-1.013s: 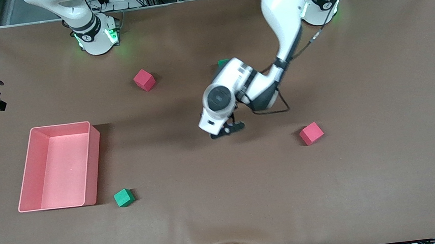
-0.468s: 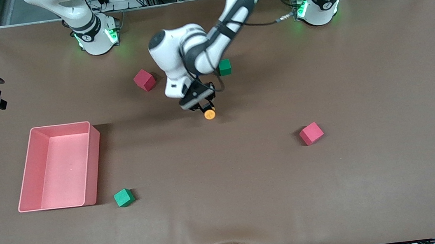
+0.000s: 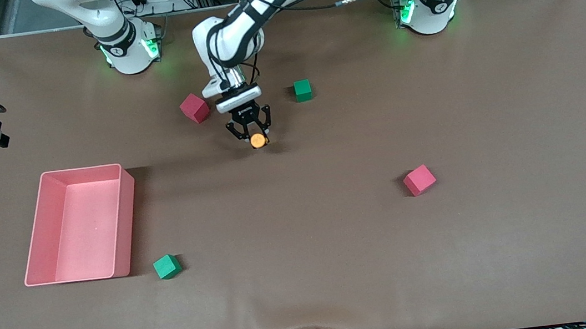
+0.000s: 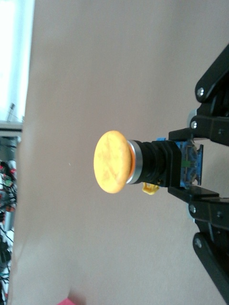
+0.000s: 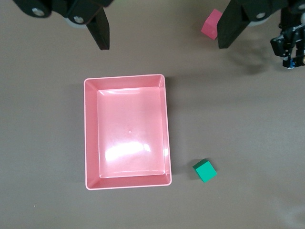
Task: Place and upright button with both arms
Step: 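Lift the button, turn it upright, and lower it onto the table, then open the left gripper and raise it off the button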
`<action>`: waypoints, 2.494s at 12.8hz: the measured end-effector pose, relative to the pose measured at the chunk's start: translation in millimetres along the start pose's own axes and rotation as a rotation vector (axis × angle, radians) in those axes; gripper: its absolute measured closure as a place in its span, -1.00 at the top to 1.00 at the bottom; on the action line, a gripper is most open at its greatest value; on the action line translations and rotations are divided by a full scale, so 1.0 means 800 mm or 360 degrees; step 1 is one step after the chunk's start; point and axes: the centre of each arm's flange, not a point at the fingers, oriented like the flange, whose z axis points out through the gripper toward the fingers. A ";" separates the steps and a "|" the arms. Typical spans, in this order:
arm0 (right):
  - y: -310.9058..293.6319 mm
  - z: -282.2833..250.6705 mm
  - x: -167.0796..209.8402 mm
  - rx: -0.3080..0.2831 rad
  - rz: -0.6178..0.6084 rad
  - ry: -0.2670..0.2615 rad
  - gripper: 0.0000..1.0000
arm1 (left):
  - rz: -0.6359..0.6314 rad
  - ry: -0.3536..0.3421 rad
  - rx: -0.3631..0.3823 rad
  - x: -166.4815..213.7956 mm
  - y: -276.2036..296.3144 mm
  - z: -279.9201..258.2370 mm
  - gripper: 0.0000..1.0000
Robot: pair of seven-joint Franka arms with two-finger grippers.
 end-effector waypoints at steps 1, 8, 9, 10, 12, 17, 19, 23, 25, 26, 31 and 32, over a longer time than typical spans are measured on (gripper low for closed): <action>0.000 0.000 0.000 0.0000 0.0000 0.0000 1.00 | -0.0024 0.0046 -0.0035 -0.011 0.000 -0.003 -0.17; 0.000 0.000 0.000 0.0000 -0.0003 -0.0001 1.00 | -0.0115 0.0310 -0.0138 -0.098 -0.042 0.024 -0.17; 0.000 0.000 0.000 0.0000 -0.0003 -0.0001 1.00 | -0.0114 0.0359 -0.0140 -0.111 -0.049 0.034 -0.17; 0.000 0.000 0.000 0.0000 -0.0003 -0.0001 1.00 | -0.0111 0.0381 -0.0141 -0.121 -0.053 0.041 -0.17; 0.000 0.000 0.000 0.0000 -0.0003 -0.0001 1.00 | -0.0098 0.0390 -0.0134 -0.130 -0.058 0.046 -0.17; -0.001 0.000 0.000 0.0000 -0.0005 -0.0002 1.00 | -0.0092 0.0397 -0.0134 -0.132 -0.058 0.048 0.42; -0.001 0.000 0.000 0.0000 -0.0005 -0.0002 1.00 | -0.0117 0.0376 -0.0127 -0.130 -0.054 0.042 0.50; -0.002 0.001 0.000 0.0000 -0.0008 -0.0003 1.00 | -0.0288 0.0075 0.0051 -0.109 -0.036 -0.051 0.51; -0.002 0.001 0.000 0.0000 -0.0009 -0.0006 1.00 | -0.0393 -0.0066 0.0118 -0.079 -0.028 -0.118 0.51; -0.002 0.001 -0.001 0.0000 -0.0008 -0.0011 1.00 | -0.0448 -0.0134 0.0144 -0.057 -0.025 -0.153 0.50; 0.000 0.002 -0.001 -0.0001 -0.0006 -0.0021 1.00 | -0.0458 -0.0450 0.0282 0.167 -0.037 -0.260 0.51; 0.001 0.002 -0.001 -0.0001 -0.0005 -0.0023 1.00 | -0.0446 -0.0504 0.0280 0.228 -0.044 -0.257 0.51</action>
